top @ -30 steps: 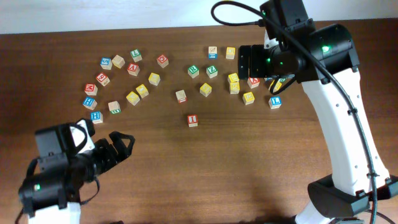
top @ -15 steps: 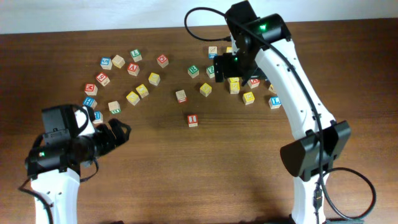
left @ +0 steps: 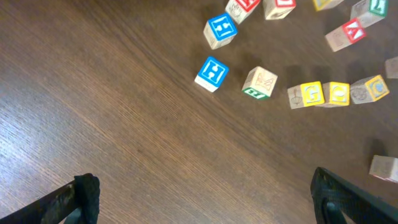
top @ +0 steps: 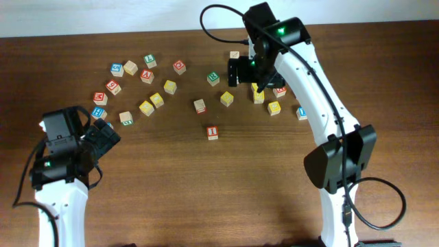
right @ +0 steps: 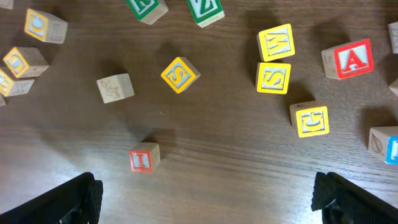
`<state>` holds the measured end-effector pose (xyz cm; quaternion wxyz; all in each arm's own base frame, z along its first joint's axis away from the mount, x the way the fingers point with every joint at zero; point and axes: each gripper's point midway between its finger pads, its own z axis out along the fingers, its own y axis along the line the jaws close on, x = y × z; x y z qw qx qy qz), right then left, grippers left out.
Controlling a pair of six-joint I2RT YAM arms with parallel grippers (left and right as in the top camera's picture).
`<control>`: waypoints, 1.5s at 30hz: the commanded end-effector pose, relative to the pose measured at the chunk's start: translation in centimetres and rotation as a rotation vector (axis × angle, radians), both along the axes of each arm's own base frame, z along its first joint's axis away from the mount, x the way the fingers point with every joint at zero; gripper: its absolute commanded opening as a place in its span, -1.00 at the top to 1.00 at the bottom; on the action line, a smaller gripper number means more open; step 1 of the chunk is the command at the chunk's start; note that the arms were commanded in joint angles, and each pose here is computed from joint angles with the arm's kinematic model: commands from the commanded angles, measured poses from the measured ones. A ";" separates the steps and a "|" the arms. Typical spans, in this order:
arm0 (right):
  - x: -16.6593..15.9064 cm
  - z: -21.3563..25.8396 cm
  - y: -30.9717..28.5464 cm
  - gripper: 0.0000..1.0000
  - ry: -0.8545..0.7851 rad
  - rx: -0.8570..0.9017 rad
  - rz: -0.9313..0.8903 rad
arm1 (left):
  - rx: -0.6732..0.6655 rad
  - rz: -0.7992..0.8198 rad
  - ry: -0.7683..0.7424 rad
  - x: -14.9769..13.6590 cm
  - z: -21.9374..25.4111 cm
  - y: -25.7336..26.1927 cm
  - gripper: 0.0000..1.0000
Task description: Spell out ICRA
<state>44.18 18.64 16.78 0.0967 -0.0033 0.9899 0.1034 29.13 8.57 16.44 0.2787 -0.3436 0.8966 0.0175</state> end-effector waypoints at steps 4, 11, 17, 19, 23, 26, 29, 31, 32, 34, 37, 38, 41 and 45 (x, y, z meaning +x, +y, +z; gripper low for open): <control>0.8 -1.4 0.9 -0.99 0.007 0.013 -0.002 | -0.044 -0.007 0.031 0.9 -1.6 -0.4 -0.98; 2.1 -3.0 -1.2 -0.77 -0.003 -0.087 -0.146 | -0.039 -0.008 0.011 1.3 -1.3 -0.3 -0.98; 0.7 -1.8 -7.7 -0.76 0.086 -0.116 -0.264 | -0.041 -0.008 0.018 1.2 -1.4 -0.4 -0.99; 0.4 -1.9 -10.4 -0.77 0.123 -0.123 -0.318 | -0.041 -0.008 0.018 1.2 -1.4 -0.4 -0.98; 0.1 -2.0 -12.2 -0.97 0.162 -0.090 -0.363 | -0.041 -0.008 0.017 1.2 -1.4 -0.4 -0.98; 0.7 -2.0 -11.1 -0.97 0.143 -0.066 -0.346 | -0.041 -0.008 0.018 1.2 -1.4 -0.4 -0.98; 1.7 -2.0 -9.1 -0.97 0.089 -0.060 -0.294 | -0.041 -0.008 0.018 1.2 -1.4 -0.4 -0.98; 2.1 -2.0 -8.0 -0.97 0.067 -0.054 -0.275 | -0.041 -0.008 0.018 1.2 -1.4 -0.4 -0.98; 2.2 -2.2 -7.5 -0.97 0.063 -0.053 -0.265 | -0.041 -0.008 0.018 1.2 -1.4 -0.4 -0.99; 2.0 -2.6 -6.5 -0.98 0.070 -0.056 -0.243 | -0.041 -0.008 0.018 1.2 -1.4 -0.4 -0.98; 2.0 -3.1 -5.0 -0.98 0.067 -0.055 -0.214 | -0.041 -0.008 0.018 1.2 -1.4 -0.4 -0.98; 2.3 -3.3 -4.1 -0.98 0.053 -0.050 -0.198 | -0.041 -0.008 0.018 1.2 -1.4 -0.4 -0.99; 2.5 -3.3 -2.8 -0.98 0.029 -0.039 -0.174 | -0.041 -0.008 0.018 1.2 -1.4 -0.4 -0.98; 2.4 -3.2 -1.7 -0.98 0.020 -0.035 -0.153 | -0.041 -0.007 0.018 1.2 -1.4 -0.4 -0.99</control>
